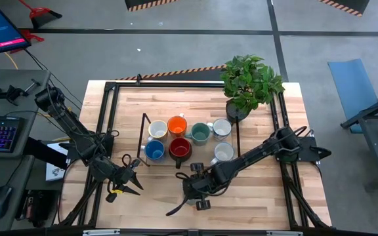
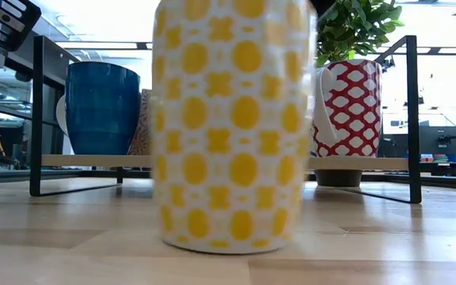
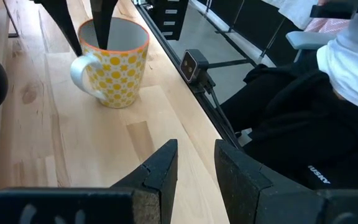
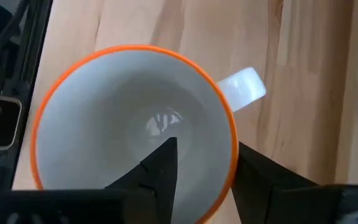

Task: Place coffee mugs
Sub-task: Put the yellow and white patterned mug on the shelf

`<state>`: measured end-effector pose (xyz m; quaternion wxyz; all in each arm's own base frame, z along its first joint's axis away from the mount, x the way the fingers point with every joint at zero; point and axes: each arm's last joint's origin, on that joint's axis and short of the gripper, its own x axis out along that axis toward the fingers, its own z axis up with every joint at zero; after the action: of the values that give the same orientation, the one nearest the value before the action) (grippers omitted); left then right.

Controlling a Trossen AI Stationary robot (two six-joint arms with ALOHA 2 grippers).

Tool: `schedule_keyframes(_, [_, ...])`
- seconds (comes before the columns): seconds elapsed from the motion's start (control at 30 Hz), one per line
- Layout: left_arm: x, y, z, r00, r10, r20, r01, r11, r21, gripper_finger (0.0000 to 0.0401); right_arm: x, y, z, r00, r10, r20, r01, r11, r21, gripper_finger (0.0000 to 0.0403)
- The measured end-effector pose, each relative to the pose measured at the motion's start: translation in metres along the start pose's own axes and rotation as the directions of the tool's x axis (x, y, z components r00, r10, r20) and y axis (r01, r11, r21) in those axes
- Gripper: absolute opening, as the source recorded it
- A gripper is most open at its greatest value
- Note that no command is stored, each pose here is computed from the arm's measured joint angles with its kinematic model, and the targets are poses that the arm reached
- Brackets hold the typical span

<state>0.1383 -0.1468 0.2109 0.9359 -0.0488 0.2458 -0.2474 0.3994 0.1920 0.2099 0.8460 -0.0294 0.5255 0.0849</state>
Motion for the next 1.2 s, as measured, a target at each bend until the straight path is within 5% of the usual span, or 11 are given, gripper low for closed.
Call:
schedule_keyframes(0.63, [0.000, 0.000, 0.000, 1.000, 0.007, 0.002, -0.007, 1.000, 0.000, 0.0094, -0.001, -0.005, -0.010, 0.993, -0.046, -0.105, 0.033, 0.992, -0.123, 0.0119])
schedule_keyframes(1.2, [0.000, 0.001, 0.000, 0.999, 0.045, 0.017, -0.045, 0.999, 0.011, 0.0094, 0.001, -0.018, -0.007, 0.993, -0.033, -0.110, 0.026, 0.997, -0.069, 0.0119])
